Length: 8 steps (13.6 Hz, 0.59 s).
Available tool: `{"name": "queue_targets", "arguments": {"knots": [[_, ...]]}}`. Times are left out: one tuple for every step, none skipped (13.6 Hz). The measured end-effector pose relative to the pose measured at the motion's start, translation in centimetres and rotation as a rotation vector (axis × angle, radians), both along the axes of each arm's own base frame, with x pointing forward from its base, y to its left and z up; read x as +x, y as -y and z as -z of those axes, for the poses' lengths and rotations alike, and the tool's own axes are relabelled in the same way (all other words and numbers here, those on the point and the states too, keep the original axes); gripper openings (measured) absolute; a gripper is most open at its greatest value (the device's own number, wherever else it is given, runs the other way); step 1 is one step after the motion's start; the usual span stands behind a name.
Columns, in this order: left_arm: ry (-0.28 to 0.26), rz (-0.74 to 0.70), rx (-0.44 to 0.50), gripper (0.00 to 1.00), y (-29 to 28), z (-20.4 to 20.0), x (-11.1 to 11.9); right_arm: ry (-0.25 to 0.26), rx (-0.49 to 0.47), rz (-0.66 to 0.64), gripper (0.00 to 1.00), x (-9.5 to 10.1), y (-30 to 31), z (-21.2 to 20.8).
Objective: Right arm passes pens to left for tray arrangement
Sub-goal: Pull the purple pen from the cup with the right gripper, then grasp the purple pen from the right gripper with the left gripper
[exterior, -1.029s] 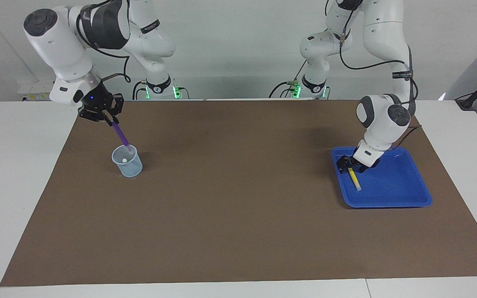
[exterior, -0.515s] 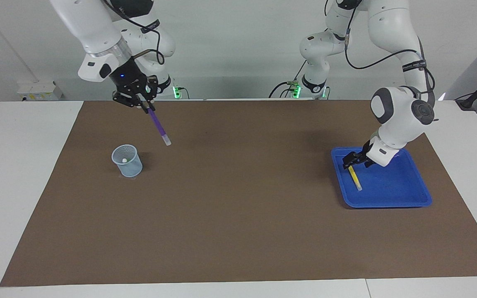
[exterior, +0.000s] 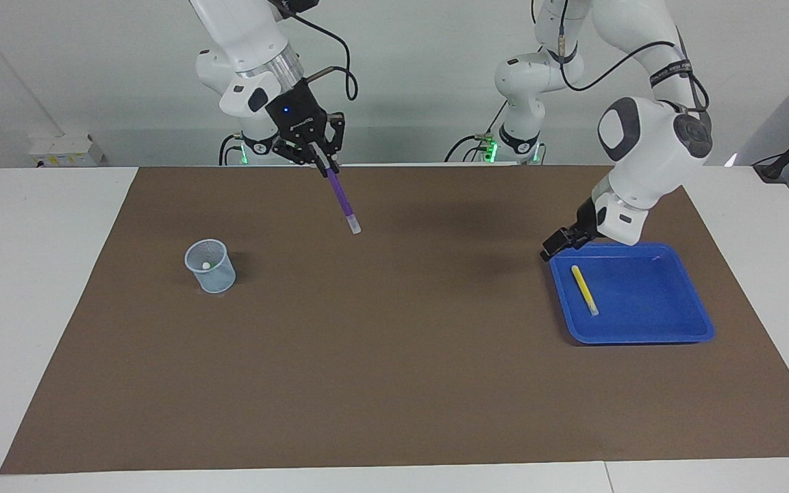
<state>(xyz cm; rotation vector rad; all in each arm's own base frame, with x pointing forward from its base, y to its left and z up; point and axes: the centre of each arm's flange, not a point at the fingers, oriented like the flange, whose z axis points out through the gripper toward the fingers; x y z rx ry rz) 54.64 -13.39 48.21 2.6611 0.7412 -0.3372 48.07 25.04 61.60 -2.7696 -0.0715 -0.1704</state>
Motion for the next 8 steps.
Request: {"name": "queue_targets", "arguments": {"knots": [[-0.041, -0.031, -0.073, 0.98, 0.3, -0.5, -0.4, 0.007, 0.005, 0.001, 0.18, -0.4, -1.0, 0.4], [-0.075, -0.055, -0.137, 0.99, 0.5, -0.7, -0.7, 0.015, 0.009, 0.0, 0.18, -0.7, -1.8, 0.9], [-0.107, -0.078, -0.199, 0.99, 0.7, -0.7, -1.0, 0.023, 0.011, -0.005, 0.18, -0.9, -2.4, 1.5], [-0.133, -0.104, -0.259, 0.92, 1.0, -0.6, -1.3, 0.029, 0.014, -0.005, 0.18, -1.1, -2.9, 2.1], [-0.16, -0.134, -0.309, 0.9, 1.4, -0.3, -1.6, 0.033, 0.017, 0.003, 0.18, -1.2, -3.3, 2.6], [-0.19, -0.171, -0.356, 0.9, 1.8, -0.1, -2.0, 0.038, 0.023, 0.015, 0.18, -1.4, -3.8, 3.0], [-0.218, -0.213, -0.401, 0.96, 2.1, 0.1, -2.4, 0.044, 0.03, 0.025, 0.18, -1.7, -4.4, 3.3], [-0.234, -0.249, -0.434, 0.97, 2.3, 0.3, -2.7, 0.045, 0.035, 0.032, 0.18, -2.0, -5.0, 3.5]]}}
